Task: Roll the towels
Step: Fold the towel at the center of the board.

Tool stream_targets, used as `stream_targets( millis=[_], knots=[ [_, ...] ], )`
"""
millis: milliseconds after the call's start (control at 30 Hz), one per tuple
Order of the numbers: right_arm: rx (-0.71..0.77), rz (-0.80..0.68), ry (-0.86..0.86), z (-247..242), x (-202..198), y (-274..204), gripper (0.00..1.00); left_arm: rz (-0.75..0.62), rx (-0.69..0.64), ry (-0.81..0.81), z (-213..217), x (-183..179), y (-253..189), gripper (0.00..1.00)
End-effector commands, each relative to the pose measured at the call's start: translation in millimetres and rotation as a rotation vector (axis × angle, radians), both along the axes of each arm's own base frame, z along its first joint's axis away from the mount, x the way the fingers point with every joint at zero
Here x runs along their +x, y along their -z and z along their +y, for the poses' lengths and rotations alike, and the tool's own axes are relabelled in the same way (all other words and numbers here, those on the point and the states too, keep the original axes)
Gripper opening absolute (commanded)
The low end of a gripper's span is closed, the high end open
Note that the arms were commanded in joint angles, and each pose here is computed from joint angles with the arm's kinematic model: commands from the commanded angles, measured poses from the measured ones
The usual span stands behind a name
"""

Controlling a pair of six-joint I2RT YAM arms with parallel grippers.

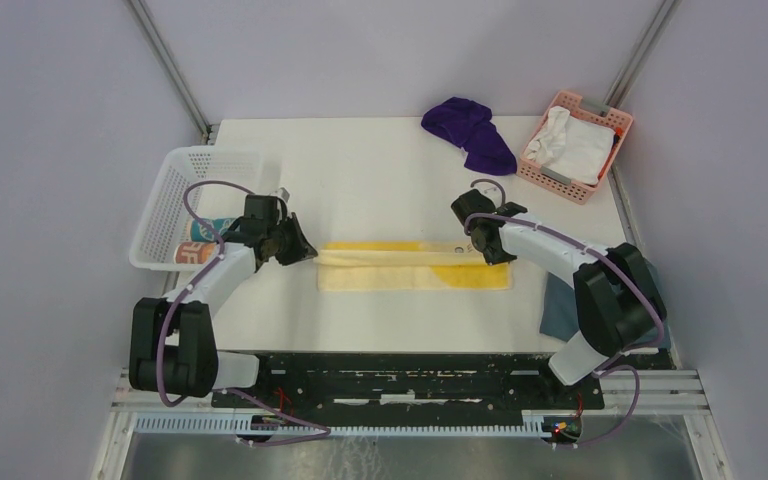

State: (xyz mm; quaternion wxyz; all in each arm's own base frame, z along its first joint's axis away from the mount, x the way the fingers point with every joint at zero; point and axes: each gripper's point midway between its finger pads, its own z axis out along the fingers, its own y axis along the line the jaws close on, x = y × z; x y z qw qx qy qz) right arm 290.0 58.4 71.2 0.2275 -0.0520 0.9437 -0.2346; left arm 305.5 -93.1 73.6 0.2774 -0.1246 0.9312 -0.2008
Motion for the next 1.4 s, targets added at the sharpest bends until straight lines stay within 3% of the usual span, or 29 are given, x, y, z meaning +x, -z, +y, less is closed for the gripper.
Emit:
stream_targets(
  millis=[0, 533, 767, 967, 1067, 1167, 1367],
  knots=[
    [-0.095, 0.002, 0.049, -23, -7, -12, 0.00, -0.003, 0.027, -0.073, 13, 0, -3, 0.03],
    [-0.046, 0.034, 0.084, -21, -20, -10, 0.02, 0.042, -0.003, -0.107, 1, -29, 8, 0.03],
    [0.009, 0.103, 0.123, -16, -36, 6, 0.19, 0.113, -0.100, -0.127, -12, -54, 30, 0.03],
    [0.089, 0.091, 0.145, -12, -51, -6, 0.41, 0.086, -0.129, -0.163, -10, -66, 17, 0.27],
    [0.207, 0.075, 0.150, -2, -65, -15, 0.47, 0.065, -0.149, -0.180, -9, -74, 3, 0.35],
    [0.315, 0.041, 0.159, 6, -77, -22, 0.57, 0.050, -0.191, -0.197, -12, -82, -13, 0.51],
    [0.357, -0.094, 0.116, 1, -72, -46, 0.66, -0.029, -0.211, -0.213, -10, -87, -42, 0.53]
  ],
)
